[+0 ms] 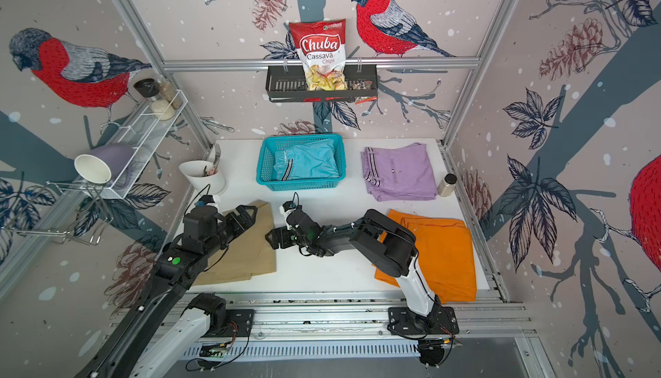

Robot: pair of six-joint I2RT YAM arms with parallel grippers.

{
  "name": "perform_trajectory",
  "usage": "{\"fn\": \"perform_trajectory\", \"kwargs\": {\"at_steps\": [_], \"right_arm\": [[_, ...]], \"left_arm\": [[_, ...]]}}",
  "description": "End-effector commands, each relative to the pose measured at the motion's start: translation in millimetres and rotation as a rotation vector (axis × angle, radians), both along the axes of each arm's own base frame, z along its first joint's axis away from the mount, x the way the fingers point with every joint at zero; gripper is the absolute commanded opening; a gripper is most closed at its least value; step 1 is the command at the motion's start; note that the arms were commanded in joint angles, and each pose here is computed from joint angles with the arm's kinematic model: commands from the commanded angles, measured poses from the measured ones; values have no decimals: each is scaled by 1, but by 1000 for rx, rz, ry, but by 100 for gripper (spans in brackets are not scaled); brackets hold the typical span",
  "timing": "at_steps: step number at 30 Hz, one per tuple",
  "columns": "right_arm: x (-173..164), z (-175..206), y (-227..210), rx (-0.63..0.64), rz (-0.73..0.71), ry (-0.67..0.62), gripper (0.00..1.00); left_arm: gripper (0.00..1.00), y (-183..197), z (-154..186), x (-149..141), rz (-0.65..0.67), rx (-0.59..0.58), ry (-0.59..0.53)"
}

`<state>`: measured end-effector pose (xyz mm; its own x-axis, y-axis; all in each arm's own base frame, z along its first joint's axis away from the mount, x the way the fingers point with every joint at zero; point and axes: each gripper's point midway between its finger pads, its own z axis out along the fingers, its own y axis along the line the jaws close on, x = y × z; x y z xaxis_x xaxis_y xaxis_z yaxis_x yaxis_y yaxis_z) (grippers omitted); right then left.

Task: Put the folded long pants in the basket
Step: Move the long pant to the center of the board.

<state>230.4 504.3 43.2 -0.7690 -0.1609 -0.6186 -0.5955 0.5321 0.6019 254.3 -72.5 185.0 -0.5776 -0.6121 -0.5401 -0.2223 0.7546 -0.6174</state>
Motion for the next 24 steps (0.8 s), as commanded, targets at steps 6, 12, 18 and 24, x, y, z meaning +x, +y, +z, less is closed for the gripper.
{"fn": "perform_trajectory", "kwargs": {"at_steps": [6,12,18,24], "right_arm": [[-10,-19,7,-9,25,97,0],[0,-4,-45,34,-59,79,0],[5,8,-127,20,-156,46,0],[7,2,-196,9,-224,59,0]], "left_arm": [[95,2,-7,1,17,13,26],[91,-16,-12,1,-97,-3,37],[90,-32,-14,-3,-202,-33,26],[91,-35,-47,-10,-211,-56,79]]}}
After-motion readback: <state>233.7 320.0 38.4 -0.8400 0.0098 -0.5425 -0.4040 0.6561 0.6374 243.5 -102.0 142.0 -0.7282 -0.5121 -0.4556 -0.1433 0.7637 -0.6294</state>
